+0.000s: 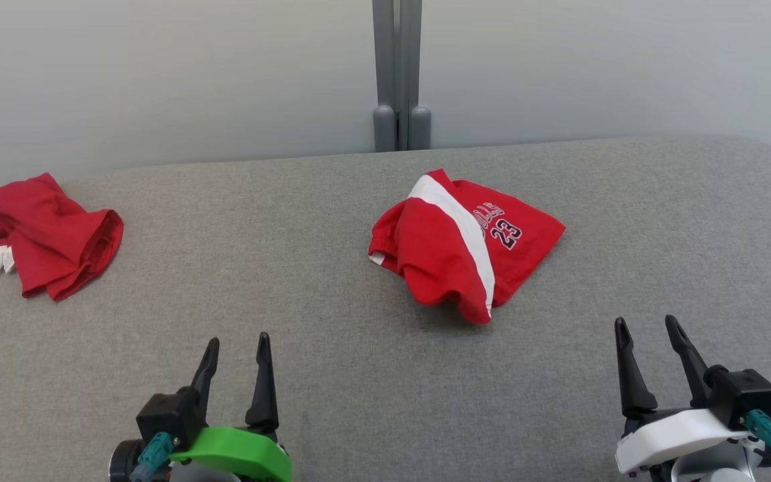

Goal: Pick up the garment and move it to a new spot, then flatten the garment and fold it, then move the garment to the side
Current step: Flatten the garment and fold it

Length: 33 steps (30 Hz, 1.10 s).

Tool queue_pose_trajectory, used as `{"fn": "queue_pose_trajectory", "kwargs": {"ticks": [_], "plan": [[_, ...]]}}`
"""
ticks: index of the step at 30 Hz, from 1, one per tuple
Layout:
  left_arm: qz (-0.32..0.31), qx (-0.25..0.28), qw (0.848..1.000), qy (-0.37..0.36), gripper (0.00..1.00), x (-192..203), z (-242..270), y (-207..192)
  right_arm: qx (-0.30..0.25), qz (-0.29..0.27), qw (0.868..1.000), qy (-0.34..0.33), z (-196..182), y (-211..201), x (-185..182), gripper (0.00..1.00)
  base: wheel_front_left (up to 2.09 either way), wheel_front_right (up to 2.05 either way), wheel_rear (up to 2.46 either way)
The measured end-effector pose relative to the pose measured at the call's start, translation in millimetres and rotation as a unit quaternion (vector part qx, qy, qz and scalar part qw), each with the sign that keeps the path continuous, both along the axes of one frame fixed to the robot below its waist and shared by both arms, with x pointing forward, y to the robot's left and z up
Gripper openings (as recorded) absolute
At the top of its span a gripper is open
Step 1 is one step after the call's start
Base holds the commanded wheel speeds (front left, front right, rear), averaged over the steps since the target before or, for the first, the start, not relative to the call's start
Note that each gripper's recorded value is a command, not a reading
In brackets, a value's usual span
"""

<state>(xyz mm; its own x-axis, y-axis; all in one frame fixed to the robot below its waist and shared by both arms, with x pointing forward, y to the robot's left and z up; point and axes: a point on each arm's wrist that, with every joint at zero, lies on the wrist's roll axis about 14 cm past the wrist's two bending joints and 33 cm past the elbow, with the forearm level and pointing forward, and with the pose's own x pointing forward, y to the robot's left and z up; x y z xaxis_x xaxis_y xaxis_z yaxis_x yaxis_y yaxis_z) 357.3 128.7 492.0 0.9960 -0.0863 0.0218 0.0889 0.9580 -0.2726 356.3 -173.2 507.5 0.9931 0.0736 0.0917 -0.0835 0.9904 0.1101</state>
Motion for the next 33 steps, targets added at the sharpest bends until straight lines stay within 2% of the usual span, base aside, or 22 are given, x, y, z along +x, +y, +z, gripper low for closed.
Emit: {"fn": "queue_pose_trajectory", "kwargs": {"ticks": [21,27,33], "plan": [[0.000,-0.002,1.000,0.015,1.00,-2,-9,-1,-0.002,0.015,1.000,0.012,-7,10,7,1.00,0.00,0.00,0.00],[0.008,-0.005,1.000,0.016,1.00,-3,-9,3,-0.031,0.055,0.998,-0.027,18,38,38,1.00,0.00,0.00,0.00],[0.031,-0.010,0.999,0.010,1.00,1,-4,16,-0.087,0.128,0.986,-0.061,41,93,89,1.00,0.00,0.00,0.00]]}}
